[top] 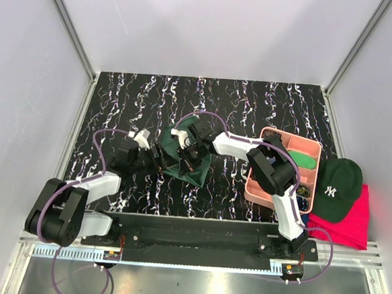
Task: Fold the napkin, place the utensils inside, and roll it up
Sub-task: Roll the napkin with the utensil
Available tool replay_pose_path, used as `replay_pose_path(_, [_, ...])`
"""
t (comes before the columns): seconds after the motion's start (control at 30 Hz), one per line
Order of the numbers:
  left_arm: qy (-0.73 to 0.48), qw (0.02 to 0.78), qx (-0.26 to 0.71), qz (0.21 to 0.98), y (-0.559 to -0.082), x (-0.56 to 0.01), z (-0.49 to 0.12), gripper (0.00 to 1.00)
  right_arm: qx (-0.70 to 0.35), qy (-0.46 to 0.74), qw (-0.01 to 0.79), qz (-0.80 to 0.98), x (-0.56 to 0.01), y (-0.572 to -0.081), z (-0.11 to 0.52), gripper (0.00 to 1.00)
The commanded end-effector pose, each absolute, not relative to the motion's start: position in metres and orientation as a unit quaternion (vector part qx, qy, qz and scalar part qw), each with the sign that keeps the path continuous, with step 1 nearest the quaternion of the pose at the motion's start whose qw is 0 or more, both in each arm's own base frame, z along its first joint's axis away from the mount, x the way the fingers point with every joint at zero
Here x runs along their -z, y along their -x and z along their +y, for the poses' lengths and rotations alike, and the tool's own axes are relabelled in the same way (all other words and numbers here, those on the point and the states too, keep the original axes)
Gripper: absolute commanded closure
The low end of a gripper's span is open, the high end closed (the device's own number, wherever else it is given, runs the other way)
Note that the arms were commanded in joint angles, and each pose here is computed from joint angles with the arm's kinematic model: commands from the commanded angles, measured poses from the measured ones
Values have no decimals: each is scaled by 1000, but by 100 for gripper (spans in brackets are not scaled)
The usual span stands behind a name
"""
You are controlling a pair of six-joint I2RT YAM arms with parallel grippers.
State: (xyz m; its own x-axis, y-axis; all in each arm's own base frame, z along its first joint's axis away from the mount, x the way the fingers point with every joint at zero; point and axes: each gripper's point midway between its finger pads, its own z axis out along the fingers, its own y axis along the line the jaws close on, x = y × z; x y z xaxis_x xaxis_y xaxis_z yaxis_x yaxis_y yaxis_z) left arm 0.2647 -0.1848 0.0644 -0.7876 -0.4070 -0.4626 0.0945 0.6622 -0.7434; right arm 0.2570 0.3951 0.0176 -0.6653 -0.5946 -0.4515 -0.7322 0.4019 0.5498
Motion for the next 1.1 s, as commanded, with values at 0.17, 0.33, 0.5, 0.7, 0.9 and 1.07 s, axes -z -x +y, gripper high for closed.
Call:
replay_pose_path(0.17, [82,363,388,843,-298,-74,-169,15,-355,397,73,843,-1,-257,388,100])
replay_pose_path(0.33, [96,357,353,860,-292,-57,-155,15,-354,395,68,845,2,-257,388,100])
replay_pose_path(0.5, [95,378,329,860,-292,-62,-143,14,-354,389,66,848,-1,-257,389,100])
replay_pose_path(0.7, [92,415,284,860,-290,-72,-124,11,-354,380,56,853,-2,-257,388,100])
replay_pose_path(0.9, [89,401,275,869,-282,-63,-121,12,-359,374,39,854,2,-255,387,100])
replay_pose_path(1.07, [109,377,277,877,-273,-54,-121,16,-362,371,33,855,2,-256,386,100])
